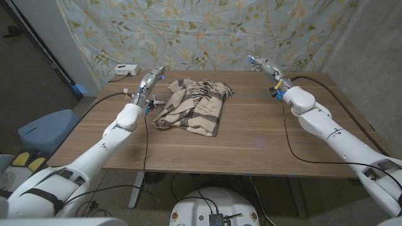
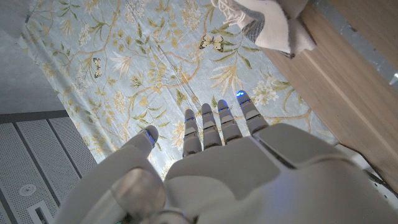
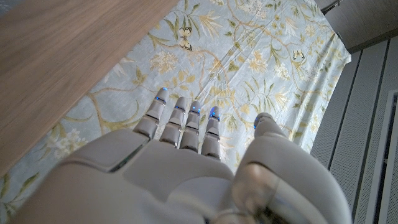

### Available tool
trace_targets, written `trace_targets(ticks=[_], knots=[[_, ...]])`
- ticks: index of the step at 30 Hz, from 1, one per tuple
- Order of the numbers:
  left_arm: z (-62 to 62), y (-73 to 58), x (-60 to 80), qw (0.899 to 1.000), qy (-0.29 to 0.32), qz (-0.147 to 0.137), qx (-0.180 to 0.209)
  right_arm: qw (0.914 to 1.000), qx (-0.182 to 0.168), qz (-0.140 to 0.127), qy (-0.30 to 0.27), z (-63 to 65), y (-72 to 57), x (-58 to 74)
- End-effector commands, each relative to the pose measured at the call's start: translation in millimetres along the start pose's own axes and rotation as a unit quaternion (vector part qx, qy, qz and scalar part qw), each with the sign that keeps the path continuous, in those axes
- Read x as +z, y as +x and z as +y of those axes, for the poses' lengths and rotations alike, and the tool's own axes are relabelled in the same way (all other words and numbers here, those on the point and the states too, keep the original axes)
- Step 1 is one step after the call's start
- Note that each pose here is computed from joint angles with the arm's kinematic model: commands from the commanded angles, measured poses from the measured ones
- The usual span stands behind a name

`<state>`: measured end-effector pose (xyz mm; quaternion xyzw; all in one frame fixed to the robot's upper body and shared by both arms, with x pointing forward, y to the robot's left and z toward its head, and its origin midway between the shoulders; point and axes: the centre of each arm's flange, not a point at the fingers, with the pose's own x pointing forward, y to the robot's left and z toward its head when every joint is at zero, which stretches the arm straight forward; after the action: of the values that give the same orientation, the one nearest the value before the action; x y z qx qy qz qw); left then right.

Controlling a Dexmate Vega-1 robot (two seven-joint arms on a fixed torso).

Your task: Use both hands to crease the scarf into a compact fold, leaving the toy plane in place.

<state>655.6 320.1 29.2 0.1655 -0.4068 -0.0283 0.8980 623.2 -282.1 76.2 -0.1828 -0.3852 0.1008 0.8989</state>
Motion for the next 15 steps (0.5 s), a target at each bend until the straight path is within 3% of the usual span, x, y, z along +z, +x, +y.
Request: trace_targets(ticks=[1, 11, 15], knots=[[-0.1, 13.6, -12.1, 0.998, -0.057, 0.004, -0.021, 0.9966, -0.082, 0.001, 0.006, -6.6, -50.6, 6.6], [2.4, 23.3, -24.7, 0.996, -0.076, 0.013, -0.040, 0.9853, -0.169, 0.023, -0.007, -13.5, -98.4, 5.9], [1.4, 25.7, -31.0, 0.995, -0.085, 0.021, -0.041, 0.9808, -0.190, 0.039, -0.021, -15.5, -110.7, 6.7]])
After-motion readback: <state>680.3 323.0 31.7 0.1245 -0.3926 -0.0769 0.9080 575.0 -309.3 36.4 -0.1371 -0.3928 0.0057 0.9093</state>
